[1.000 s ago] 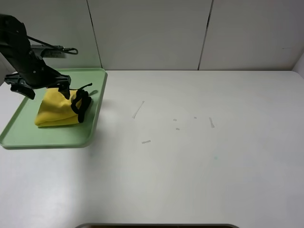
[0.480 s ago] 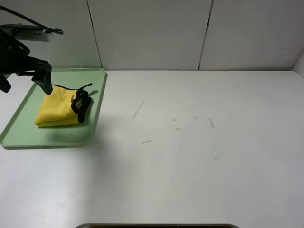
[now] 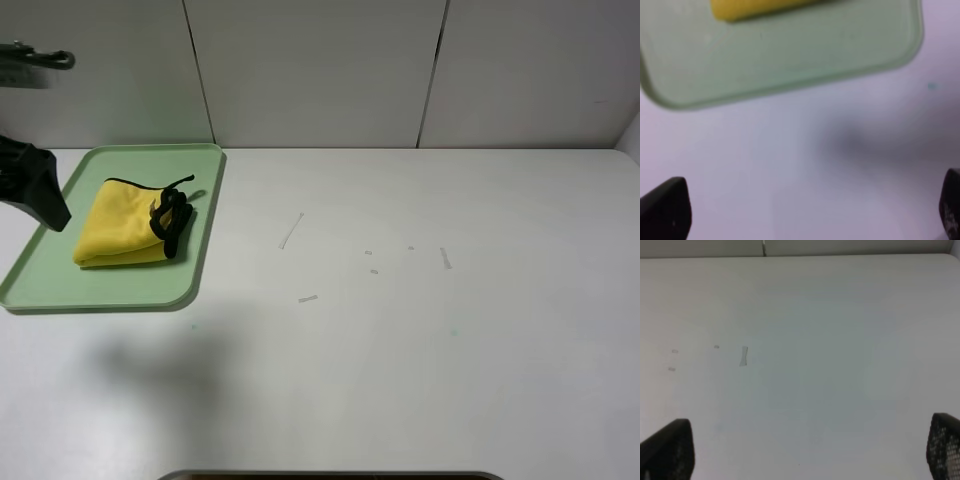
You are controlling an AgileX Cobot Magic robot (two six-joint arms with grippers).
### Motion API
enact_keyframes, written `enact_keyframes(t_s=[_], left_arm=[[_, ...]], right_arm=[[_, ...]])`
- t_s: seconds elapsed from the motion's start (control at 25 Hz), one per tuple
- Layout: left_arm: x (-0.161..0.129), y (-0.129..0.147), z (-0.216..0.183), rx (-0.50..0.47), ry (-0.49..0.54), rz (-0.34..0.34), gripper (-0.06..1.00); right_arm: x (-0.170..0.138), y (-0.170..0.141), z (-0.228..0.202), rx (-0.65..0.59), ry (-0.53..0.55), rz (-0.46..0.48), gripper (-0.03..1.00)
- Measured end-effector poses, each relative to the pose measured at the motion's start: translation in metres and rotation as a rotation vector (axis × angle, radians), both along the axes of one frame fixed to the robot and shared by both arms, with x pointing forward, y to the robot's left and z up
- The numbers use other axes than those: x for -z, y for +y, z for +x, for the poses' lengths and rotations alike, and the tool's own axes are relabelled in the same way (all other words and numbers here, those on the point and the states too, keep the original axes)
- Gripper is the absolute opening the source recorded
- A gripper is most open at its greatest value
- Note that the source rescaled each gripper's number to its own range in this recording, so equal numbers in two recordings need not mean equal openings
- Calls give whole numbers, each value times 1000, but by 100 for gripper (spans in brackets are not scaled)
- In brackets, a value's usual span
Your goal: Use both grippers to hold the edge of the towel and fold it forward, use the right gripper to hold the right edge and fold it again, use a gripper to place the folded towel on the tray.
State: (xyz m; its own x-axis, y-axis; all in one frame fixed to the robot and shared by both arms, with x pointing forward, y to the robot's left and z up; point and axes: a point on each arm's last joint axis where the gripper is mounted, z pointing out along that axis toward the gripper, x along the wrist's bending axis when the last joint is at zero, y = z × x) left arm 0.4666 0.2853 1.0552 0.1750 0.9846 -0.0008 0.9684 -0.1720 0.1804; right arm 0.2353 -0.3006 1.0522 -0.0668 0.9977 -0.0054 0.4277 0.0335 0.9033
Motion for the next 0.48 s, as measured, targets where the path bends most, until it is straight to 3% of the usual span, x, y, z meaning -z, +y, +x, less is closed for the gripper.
enact_keyframes(t_s=[0.48], left_arm=[[-33, 3, -95, 20, -102, -35, 100]], right_arm=[[0, 0, 0, 0, 0, 0, 100]])
